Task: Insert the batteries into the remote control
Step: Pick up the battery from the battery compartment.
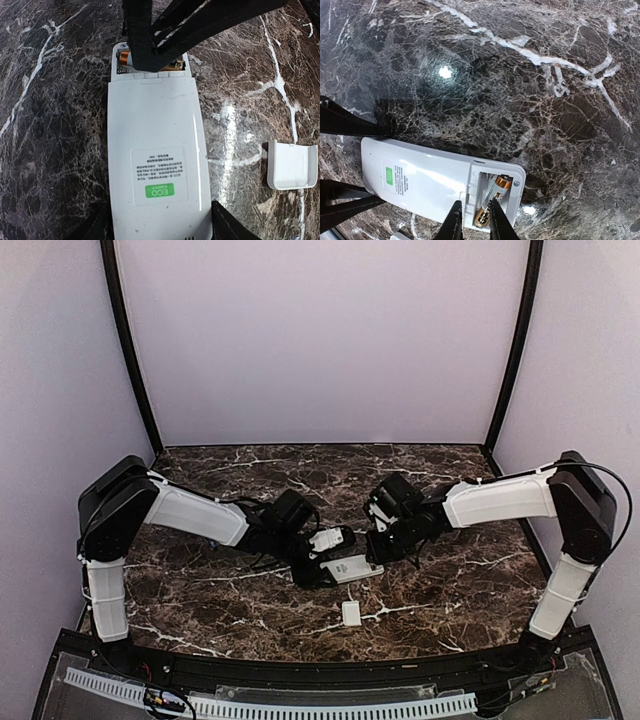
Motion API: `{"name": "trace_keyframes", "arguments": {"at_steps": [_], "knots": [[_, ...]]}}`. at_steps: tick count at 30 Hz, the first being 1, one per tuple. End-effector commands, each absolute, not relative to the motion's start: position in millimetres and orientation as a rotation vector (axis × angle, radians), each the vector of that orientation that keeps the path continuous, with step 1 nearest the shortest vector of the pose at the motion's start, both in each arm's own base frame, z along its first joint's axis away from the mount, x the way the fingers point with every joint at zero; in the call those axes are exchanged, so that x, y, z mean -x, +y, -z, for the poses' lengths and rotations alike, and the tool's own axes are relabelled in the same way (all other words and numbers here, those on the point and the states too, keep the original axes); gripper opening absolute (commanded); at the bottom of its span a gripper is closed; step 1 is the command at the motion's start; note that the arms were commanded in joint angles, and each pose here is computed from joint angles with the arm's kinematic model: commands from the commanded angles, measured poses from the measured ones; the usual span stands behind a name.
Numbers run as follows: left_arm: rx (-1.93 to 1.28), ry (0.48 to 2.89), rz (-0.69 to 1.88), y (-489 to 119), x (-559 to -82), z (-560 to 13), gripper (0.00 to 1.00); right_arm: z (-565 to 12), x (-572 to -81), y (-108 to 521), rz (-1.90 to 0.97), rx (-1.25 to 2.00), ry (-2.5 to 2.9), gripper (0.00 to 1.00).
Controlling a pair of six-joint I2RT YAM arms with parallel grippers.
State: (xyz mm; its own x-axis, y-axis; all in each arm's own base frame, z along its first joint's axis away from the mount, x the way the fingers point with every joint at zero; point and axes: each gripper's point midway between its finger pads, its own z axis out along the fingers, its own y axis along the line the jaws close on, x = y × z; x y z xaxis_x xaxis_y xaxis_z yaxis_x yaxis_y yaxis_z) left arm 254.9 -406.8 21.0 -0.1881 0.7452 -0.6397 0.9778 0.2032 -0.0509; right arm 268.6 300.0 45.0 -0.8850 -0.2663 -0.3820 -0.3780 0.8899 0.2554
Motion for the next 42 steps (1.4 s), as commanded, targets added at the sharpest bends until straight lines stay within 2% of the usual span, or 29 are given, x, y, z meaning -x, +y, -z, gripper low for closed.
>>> {"name": "trace_keyframes", "arguments": {"at_steps": [1, 19, 30, 37, 42], "knots": [[-1.696, 2.199, 0.583, -376.0, -228.4, 26.4, 0.66, -35.5, -271.8, 299.4, -0.392, 0.435, 2.771, 0.17], [-1.718, 2.147, 0.63, -390.2, -220.7, 8.0, 0.67, -18.4, -274.6, 280.0, -0.182, 0.381, 2.852, 0.1], [-1.691, 2.129, 0.676, -398.8, -222.4, -11.3, 0.71, -0.1, -267.1, 274.4, -0.096, 0.418, 2.927, 0.14], [-1.681, 2.132, 0.649, -398.6, -226.3, -13.7, 0.72, -2.9, -269.6, 276.7, -0.101, 0.466, 2.907, 0.01], [-1.663, 2.138, 0.664, -402.1, -227.6, -19.3, 0.72, -34.7, -276.0, 291.3, -0.216, 0.545, 2.816, 0.0]]}}
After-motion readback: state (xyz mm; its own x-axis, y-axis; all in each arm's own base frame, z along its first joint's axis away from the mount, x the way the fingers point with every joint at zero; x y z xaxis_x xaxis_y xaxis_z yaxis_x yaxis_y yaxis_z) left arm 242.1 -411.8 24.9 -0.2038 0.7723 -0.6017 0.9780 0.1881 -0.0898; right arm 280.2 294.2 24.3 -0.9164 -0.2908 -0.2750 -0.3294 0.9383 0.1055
